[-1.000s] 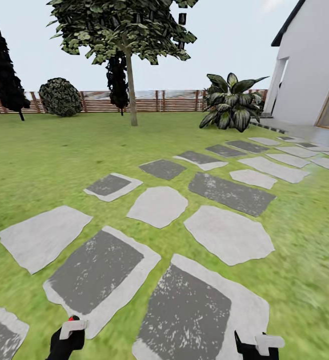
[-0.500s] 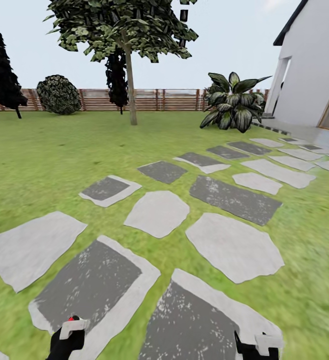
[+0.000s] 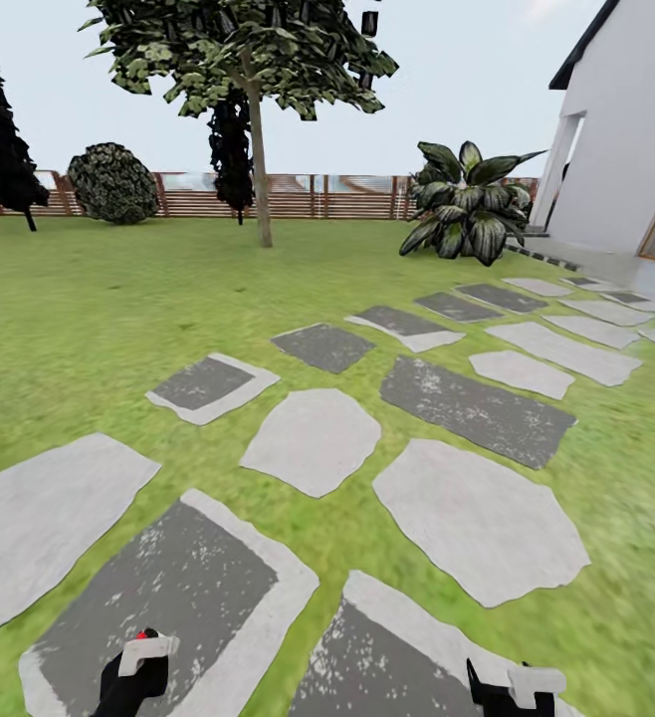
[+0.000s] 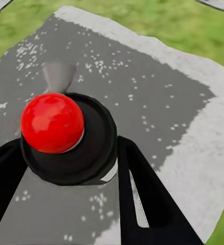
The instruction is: In the garden, pick up the pesticide atomizer on the floor and spray pesticide onto both trees until each tree trunk is fully covered.
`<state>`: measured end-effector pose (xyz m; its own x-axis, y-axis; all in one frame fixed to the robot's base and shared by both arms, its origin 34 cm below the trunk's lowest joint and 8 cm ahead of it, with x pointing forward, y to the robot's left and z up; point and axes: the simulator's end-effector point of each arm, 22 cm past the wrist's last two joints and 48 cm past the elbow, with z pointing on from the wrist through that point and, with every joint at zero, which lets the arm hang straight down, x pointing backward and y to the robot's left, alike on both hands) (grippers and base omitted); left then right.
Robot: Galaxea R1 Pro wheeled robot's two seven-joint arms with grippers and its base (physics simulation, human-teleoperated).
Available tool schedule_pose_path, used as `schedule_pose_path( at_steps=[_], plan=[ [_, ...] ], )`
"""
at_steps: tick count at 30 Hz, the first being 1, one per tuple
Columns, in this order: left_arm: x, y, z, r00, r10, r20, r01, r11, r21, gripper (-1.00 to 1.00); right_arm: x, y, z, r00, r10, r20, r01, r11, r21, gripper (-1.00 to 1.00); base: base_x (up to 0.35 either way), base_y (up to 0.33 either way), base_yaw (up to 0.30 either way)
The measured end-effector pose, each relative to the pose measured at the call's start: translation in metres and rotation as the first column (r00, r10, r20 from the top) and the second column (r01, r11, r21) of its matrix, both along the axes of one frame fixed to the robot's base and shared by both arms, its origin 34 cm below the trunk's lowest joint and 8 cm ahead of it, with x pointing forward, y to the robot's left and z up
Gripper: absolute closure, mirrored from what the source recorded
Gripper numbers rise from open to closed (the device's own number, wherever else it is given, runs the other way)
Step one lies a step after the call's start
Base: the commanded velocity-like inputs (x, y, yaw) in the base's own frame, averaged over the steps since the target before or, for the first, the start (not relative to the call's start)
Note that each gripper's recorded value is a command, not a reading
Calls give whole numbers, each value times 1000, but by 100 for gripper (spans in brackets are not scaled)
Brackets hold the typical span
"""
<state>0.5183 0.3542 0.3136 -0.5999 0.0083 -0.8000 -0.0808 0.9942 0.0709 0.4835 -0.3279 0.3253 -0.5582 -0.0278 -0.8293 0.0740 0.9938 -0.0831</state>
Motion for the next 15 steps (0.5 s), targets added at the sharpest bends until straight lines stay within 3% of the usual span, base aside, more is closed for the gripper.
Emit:
schedule_pose_path(
  at_steps=[15],
  plan=[
    [0, 0, 0, 1000, -1, -1, 1, 1000, 0, 100, 0, 0, 0, 1000, 0, 0, 0, 1000, -1, -100, 337, 0, 0]
  ],
)
